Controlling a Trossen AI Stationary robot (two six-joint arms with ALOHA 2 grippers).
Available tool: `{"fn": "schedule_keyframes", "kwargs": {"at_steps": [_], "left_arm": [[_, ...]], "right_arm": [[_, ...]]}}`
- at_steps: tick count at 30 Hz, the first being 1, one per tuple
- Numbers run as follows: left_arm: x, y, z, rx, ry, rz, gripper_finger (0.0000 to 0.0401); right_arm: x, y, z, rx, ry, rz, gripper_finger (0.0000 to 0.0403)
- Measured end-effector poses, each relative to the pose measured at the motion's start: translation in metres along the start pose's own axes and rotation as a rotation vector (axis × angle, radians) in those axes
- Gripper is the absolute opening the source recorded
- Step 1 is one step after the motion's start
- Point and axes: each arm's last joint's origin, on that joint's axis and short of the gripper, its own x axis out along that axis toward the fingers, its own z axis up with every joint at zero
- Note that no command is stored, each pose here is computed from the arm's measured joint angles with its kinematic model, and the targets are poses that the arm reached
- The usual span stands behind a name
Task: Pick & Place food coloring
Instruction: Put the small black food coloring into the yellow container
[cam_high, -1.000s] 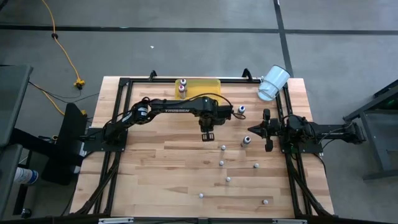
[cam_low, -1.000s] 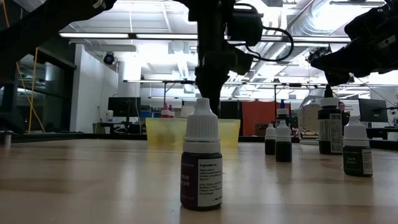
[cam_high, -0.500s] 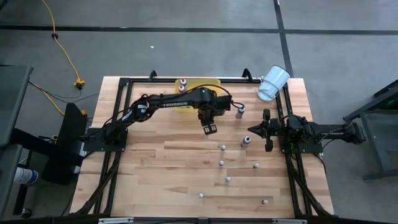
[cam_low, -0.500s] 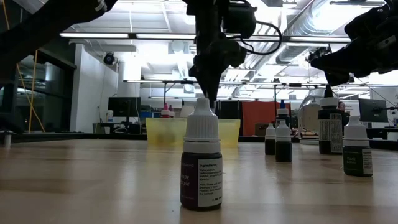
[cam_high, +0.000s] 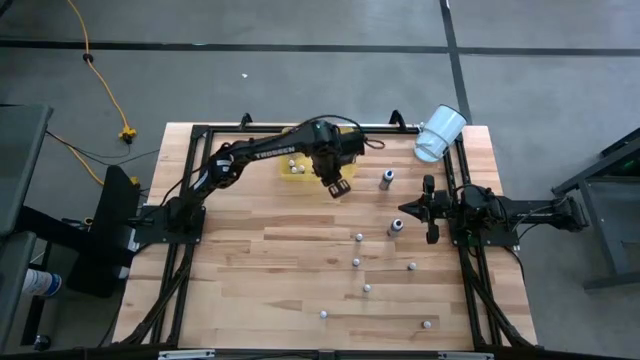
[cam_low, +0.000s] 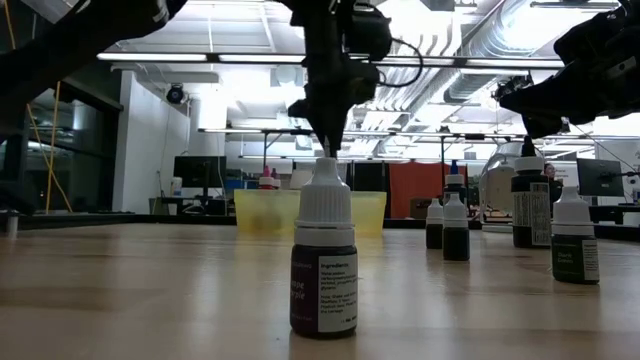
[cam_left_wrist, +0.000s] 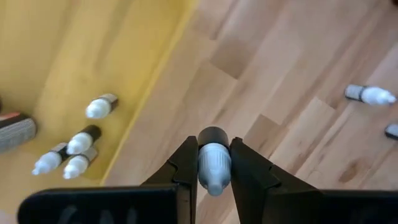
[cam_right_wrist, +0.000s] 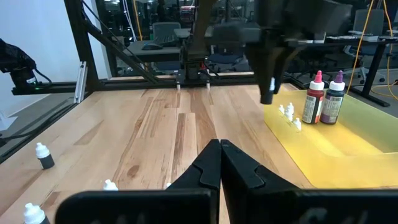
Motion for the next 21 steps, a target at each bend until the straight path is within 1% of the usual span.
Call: {"fn": "schedule_keyframes", "kwargs": {"at_steps": [6, 13, 19, 21], "left_arm": [[0.000, 0.027, 0.006, -0.119, 0.005, 0.018, 0.0058], [0.005, 0.053, 0.012, -0.246, -0.015, 0.085, 0.0058], [0.018, 0.066, 0.016, -0.313, -0.039, 0.101, 0.0058], [0.023, 0.067, 0.018, -0.337, -0.054, 0.100, 0.0058]], "right_arm": [[0.000, 0.000, 0.000, 0.000, 0.000, 0.000, 0.0000], [0.000, 0.000, 0.000, 0.000, 0.000, 0.001, 0.0000], [0.000, 0.000, 0.000, 0.000, 0.000, 0.001, 0.0000], [0.000, 0.000, 0.000, 0.000, 0.000, 0.000, 0.0000]]}}
